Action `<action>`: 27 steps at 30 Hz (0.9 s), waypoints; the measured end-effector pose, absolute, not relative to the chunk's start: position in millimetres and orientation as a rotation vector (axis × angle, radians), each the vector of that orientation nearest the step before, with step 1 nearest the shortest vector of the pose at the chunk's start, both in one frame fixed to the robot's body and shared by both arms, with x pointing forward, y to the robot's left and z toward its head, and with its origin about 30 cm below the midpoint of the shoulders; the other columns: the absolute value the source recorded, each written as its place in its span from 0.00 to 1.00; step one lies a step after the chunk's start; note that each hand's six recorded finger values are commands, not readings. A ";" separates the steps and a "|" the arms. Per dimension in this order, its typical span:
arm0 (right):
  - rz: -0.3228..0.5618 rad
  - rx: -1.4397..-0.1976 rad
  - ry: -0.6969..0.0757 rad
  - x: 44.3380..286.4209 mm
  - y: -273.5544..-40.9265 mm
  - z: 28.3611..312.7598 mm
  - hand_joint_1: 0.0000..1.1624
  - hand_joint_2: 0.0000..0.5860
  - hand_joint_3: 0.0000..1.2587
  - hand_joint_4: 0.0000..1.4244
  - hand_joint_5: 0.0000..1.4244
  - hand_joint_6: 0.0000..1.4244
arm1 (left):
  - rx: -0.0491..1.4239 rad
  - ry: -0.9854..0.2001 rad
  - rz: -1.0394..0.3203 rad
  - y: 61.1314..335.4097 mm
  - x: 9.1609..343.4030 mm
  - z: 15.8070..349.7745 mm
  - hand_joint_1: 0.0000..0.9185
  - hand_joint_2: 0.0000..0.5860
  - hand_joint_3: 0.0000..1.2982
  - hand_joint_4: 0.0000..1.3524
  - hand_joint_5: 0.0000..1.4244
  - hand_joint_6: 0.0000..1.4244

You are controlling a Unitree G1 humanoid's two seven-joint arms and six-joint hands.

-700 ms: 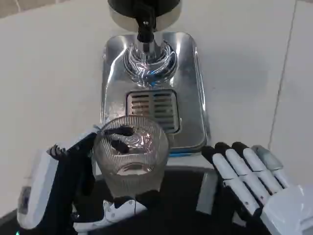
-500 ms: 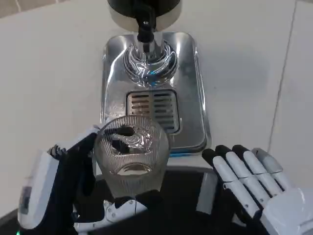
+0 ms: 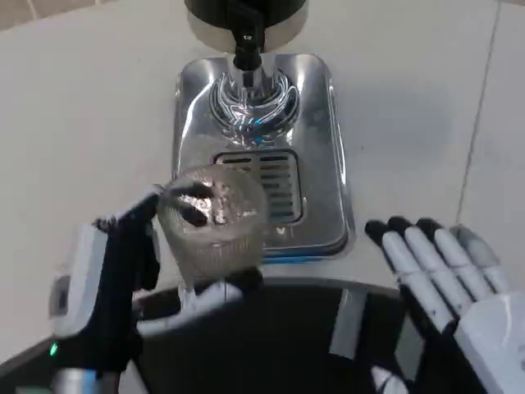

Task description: Grasp the cup under the faucet to collect the drink, then remove the cup.

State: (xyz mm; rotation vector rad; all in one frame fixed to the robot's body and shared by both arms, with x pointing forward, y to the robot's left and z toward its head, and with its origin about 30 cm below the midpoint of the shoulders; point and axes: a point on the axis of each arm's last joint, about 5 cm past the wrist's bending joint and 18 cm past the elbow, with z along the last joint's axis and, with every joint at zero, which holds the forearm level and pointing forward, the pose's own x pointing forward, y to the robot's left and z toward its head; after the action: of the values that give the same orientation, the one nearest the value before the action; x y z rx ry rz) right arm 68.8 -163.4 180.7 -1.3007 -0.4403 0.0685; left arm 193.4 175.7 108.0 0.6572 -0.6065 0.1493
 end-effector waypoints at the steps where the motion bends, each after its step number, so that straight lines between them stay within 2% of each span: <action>1: 0.063 -1.306 -0.433 70.6 -163.6 181.2 0.17 1.00 0.00 0.00 0.00 0.00 | 0.657 -0.605 0.147 173.9 199.7 107.5 0.75 0.08 0.95 0.81 0.96 1.00; 9: 0.063 -1.323 -0.371 75.4 -162.2 180.2 0.18 1.00 0.00 0.00 0.00 0.00 | 0.646 -0.631 0.134 159.7 244.2 116.3 0.75 0.08 0.95 0.81 0.96 1.00; 18: 0.072 -1.314 -0.304 64.0 -160.2 177.4 0.19 1.00 0.00 0.00 0.00 0.00 | 0.660 -0.543 0.135 154.3 265.1 106.2 0.75 0.08 0.95 0.81 0.97 1.00; 27: 0.069 -1.322 -0.288 54.4 -160.0 180.9 0.20 0.99 0.00 0.00 0.00 0.00 | 0.655 -0.557 0.182 147.9 292.1 119.6 0.75 0.09 0.95 0.81 0.96 1.00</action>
State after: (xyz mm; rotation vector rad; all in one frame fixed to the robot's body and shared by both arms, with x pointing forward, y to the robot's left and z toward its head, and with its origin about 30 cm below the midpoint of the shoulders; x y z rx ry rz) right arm 54.4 -160.0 180.9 -1.3216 -0.2879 0.0693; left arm 292.1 147.9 119.6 0.6549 -0.5565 0.1821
